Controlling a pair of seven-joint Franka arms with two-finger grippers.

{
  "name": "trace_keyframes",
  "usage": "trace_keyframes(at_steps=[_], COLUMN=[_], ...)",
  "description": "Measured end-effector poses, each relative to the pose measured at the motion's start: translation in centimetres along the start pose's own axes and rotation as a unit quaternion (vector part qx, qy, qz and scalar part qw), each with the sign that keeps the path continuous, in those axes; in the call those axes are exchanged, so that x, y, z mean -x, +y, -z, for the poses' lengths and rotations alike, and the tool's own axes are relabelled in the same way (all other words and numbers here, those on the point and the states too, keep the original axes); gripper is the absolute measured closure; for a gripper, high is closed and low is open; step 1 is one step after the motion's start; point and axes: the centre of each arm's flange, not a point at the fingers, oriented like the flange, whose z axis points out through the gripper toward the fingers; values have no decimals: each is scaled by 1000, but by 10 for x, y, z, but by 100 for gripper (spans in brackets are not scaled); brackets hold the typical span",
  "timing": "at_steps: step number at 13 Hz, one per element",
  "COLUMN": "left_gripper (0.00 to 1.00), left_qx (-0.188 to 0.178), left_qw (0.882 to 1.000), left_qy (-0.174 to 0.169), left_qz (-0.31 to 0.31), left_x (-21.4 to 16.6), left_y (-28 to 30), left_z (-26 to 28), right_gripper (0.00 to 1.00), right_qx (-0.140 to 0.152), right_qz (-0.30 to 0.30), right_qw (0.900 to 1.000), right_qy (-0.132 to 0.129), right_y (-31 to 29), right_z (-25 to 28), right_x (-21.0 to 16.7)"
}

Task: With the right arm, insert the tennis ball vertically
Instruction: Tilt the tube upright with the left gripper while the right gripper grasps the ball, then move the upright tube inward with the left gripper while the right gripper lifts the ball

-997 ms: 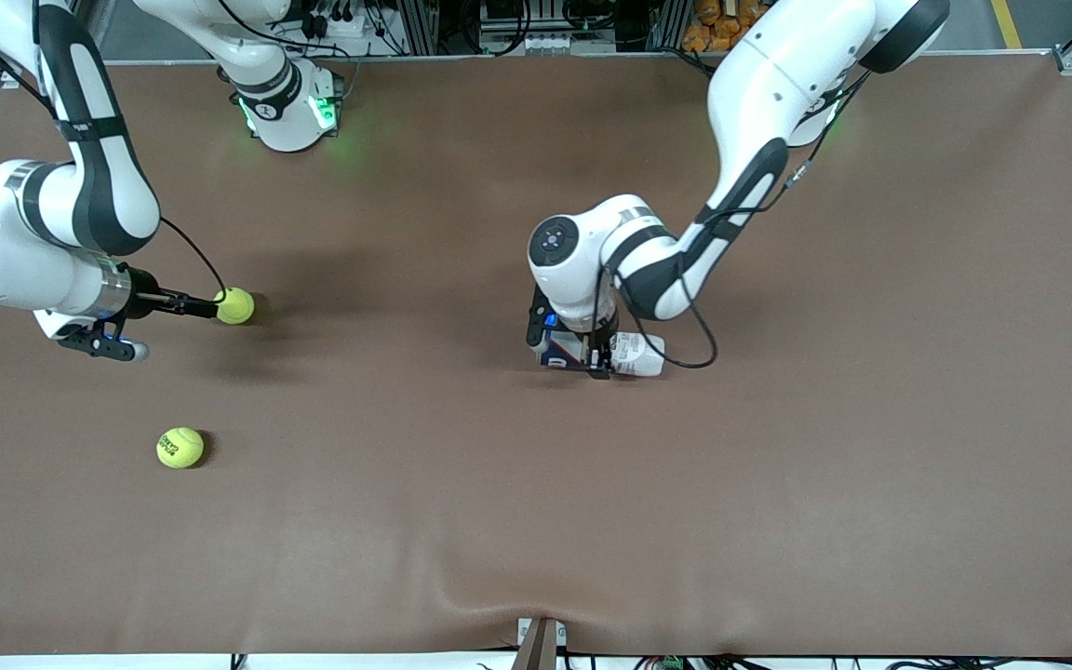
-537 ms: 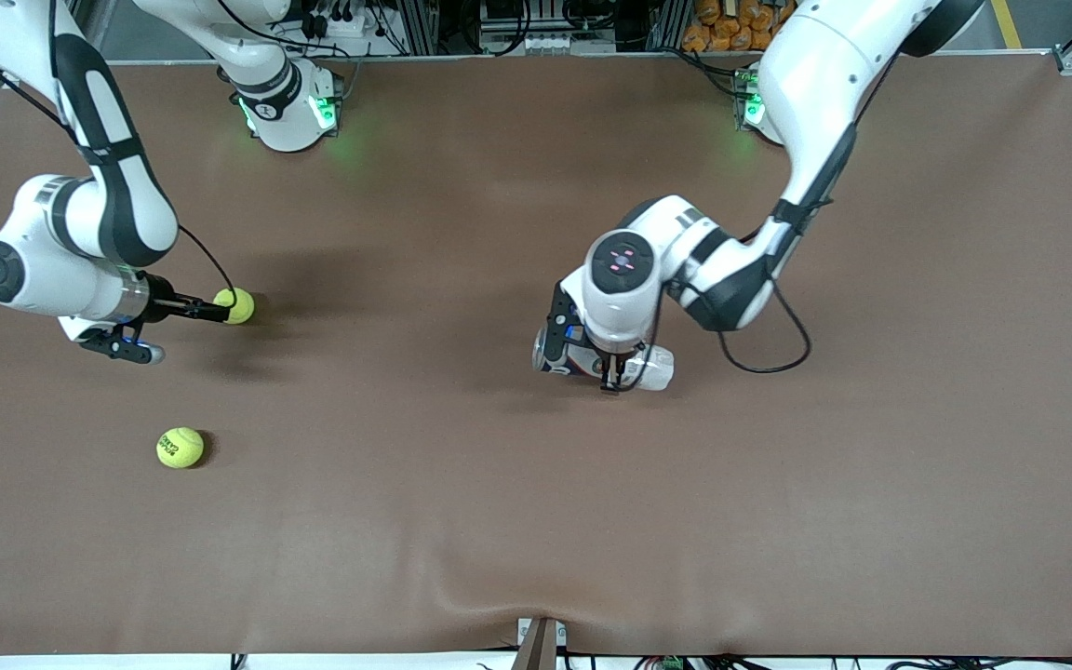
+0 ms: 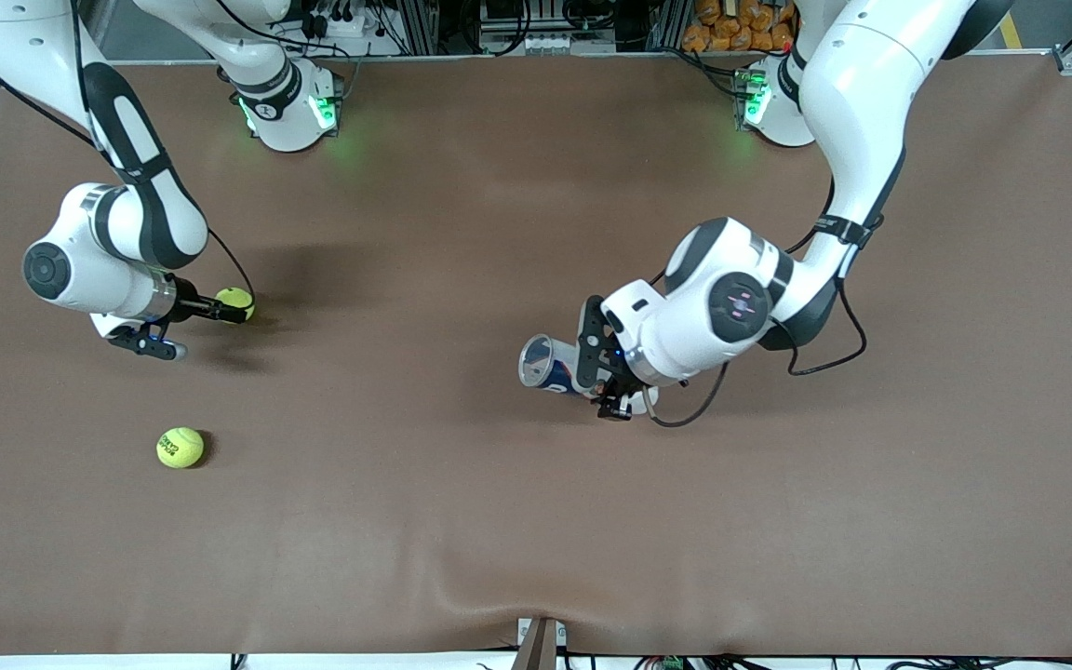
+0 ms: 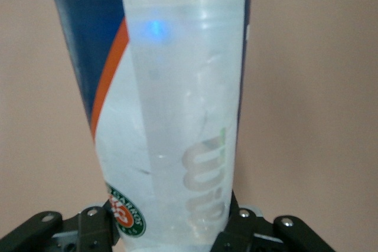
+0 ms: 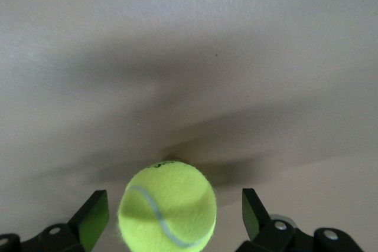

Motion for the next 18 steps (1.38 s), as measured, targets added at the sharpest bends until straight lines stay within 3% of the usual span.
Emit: trace_keyframes(at_steps=[4,5,7,9,12,15,18], left_gripper=[37,37,37,37,36,36,34], left_qx=[-8,-13,-16,-19,-32,-37,-38], left_qw=[992,987,976,960,926,907,896], left_qy=[129,161,217,278,376,418,435], left_qz=[1,-1,3,14,15,43,83], left_x=[3,4,7,11,-2,-34,-66], left_y=[-9,-10,-10,-8,12,48,90], left_z=[2,-2,-15,-36,-96,-157,-205], right_gripper=[0,7,30,33,33,33,33], right_qx=[1,1,0,-1,-4,-13,-20], right_qz=[-1,-1,-4,-4,-1,8,26], right_qw=[1000,1000,1000,1000,1000,1000,999], right_qy=[-8,-9,-9,-10,-5,0,-1], right_y=[1,1,0,0,-4,-12,-28], right_z=[-9,-10,-10,-9,13,88,198], right_x=[2,2,3,3,3,2,-2])
